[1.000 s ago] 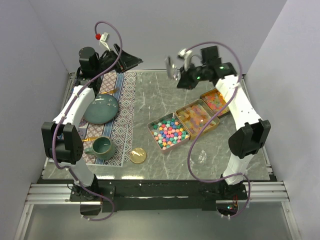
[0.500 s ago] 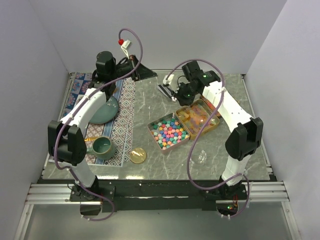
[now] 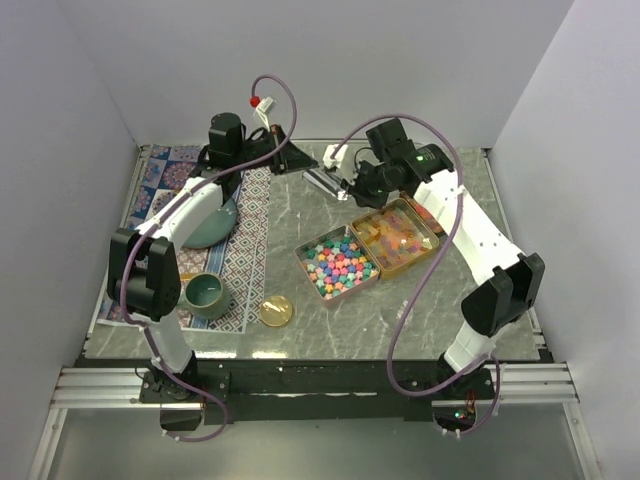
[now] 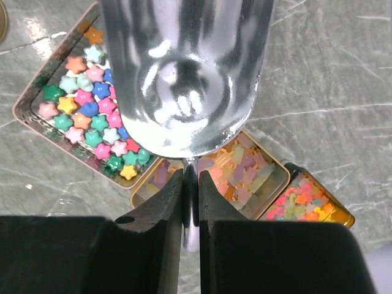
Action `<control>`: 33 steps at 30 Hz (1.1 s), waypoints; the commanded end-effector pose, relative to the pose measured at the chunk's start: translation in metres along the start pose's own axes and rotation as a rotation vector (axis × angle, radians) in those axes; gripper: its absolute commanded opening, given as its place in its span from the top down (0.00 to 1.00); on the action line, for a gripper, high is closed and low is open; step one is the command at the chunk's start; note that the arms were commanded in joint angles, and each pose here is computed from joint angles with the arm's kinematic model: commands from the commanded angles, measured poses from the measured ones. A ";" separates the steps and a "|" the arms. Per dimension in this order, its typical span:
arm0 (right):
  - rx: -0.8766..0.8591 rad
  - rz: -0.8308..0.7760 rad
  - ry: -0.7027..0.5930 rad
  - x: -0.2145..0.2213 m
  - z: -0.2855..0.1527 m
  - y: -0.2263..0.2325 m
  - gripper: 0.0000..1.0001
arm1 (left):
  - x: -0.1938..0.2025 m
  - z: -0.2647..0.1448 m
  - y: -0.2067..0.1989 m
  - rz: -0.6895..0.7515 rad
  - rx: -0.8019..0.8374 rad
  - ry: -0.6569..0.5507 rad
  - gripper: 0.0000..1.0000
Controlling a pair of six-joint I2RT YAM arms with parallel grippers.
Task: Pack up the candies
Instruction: Pick up the spatula from the center of the board.
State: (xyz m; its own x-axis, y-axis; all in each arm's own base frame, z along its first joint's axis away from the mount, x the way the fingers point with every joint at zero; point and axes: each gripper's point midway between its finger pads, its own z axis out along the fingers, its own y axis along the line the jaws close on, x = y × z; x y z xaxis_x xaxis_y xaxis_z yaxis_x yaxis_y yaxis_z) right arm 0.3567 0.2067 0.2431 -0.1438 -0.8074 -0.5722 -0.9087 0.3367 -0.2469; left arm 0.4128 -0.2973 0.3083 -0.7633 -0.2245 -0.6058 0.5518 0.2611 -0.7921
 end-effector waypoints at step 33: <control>-0.025 -0.138 0.059 0.053 -0.061 -0.009 1.00 | -0.049 -0.040 0.043 0.120 -0.235 -0.127 0.22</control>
State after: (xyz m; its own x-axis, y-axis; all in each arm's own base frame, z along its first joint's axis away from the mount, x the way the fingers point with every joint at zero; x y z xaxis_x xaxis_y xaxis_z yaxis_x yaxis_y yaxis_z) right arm 0.3495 0.1666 0.2681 -0.1327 -0.7742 -0.6189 -0.9105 0.3419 -0.2325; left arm 0.4523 -0.2725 0.3279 -0.6224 -0.2742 -0.7331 0.6303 0.3798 -0.6772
